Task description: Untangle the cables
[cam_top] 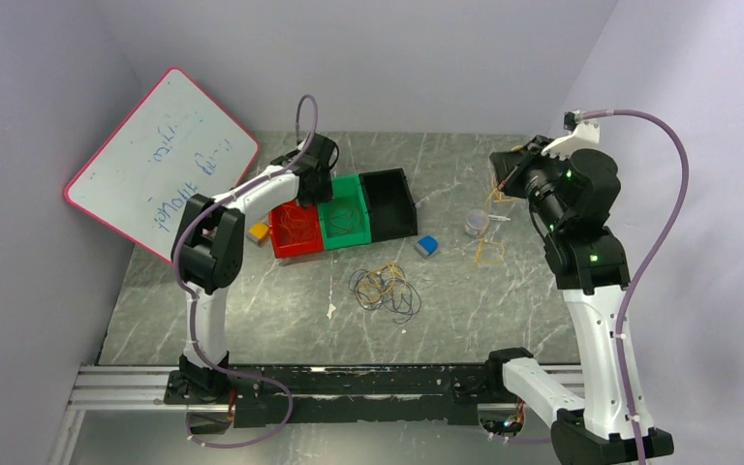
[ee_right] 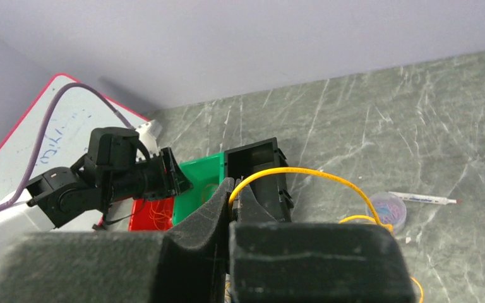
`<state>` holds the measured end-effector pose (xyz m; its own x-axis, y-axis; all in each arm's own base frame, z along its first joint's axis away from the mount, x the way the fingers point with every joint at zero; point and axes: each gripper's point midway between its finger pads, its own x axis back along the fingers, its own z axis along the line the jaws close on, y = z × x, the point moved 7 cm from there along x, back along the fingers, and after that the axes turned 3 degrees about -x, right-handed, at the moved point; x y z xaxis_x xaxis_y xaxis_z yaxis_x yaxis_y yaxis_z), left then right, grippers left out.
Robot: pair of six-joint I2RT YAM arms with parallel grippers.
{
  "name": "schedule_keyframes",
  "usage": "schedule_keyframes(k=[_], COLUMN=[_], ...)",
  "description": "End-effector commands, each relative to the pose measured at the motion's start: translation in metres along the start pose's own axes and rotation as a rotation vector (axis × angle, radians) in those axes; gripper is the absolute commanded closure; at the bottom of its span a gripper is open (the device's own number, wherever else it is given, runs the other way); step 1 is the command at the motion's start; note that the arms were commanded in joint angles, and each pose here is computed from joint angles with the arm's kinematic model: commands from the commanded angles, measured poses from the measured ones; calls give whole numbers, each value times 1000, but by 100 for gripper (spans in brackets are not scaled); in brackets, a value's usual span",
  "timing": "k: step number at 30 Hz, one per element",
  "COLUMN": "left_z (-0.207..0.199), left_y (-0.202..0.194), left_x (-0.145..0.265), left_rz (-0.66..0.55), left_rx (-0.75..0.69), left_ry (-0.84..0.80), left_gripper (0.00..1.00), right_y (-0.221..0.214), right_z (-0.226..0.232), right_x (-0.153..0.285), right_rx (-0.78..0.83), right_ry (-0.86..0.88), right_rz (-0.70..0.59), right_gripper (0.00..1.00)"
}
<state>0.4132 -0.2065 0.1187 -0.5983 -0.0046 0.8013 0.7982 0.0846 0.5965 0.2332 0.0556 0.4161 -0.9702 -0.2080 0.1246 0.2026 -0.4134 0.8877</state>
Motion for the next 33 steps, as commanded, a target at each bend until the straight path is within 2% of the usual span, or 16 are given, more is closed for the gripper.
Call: schedule_keyframes(k=[1,7,14,21,28,33], left_z=[-3,3,45,90,119,130], left_y=[26,42,46,27,-3,-15], left_x=[43,78,118,167,193,198], left_rz=[-78,-144,-185,-326,-460,-496], left_rx=[5,11,81,80,39,25], left_ry=[-96,-131,-137,-161,-135,-103], left_gripper=[46,35,36,34,22,10], right_y=[21,31,49,61,53,43], right_z=[15,31,47,64,97,120], right_x=[2,-11,-31,-55,-93,-121], right_rx=[51,70,84,90,100,117], right_ry=[90,195,284,357,433,463], right_rz=[-48,-6,18,41,88,106], right_gripper=[100,100,100,100,100,100])
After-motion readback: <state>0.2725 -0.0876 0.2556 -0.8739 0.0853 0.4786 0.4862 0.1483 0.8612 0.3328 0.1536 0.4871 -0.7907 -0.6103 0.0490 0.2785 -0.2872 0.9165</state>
